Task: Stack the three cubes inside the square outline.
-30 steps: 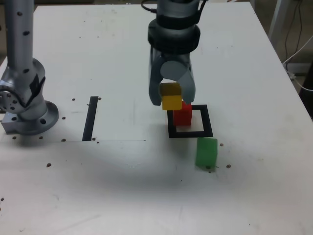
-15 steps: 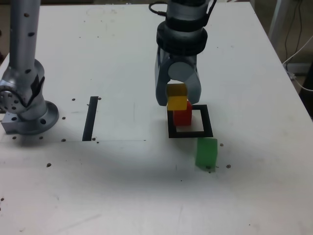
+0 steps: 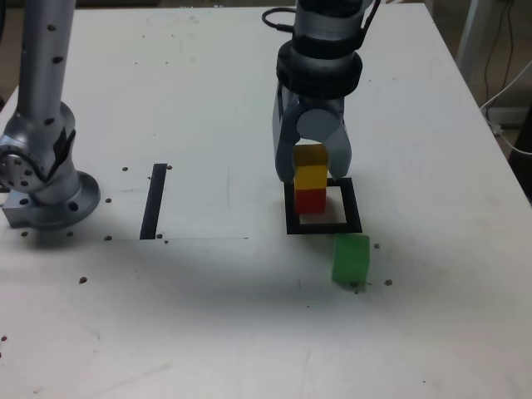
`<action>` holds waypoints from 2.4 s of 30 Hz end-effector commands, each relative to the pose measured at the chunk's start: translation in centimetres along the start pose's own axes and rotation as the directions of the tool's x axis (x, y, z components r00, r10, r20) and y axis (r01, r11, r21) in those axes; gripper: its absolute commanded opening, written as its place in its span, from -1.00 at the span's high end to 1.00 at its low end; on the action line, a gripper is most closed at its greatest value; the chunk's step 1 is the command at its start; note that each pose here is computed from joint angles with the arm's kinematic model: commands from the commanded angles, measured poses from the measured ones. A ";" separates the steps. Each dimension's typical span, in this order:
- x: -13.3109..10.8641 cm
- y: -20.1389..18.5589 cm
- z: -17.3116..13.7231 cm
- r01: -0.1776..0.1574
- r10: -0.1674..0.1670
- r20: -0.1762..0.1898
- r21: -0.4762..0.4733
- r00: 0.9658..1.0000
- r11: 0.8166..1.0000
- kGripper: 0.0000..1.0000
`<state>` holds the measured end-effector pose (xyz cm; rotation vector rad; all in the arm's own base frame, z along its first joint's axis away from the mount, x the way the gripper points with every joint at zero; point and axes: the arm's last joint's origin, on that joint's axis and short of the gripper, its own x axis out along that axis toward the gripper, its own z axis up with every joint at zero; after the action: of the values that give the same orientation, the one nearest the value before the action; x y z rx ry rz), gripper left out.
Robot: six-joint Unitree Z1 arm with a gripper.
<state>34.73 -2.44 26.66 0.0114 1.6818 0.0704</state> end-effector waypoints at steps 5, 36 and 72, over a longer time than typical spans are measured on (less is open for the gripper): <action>0.2 0.1 0.0 0.003 -0.003 -0.014 -0.002 1.000 1.000 0.67; 0.8 0.6 0.4 -0.033 0.033 -0.018 0.000 0.999 0.999 -0.99; -0.6 -14.2 0.1 -0.040 0.038 0.038 0.059 0.999 0.997 -0.97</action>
<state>35.00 -16.66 26.83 0.0916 1.6464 0.0432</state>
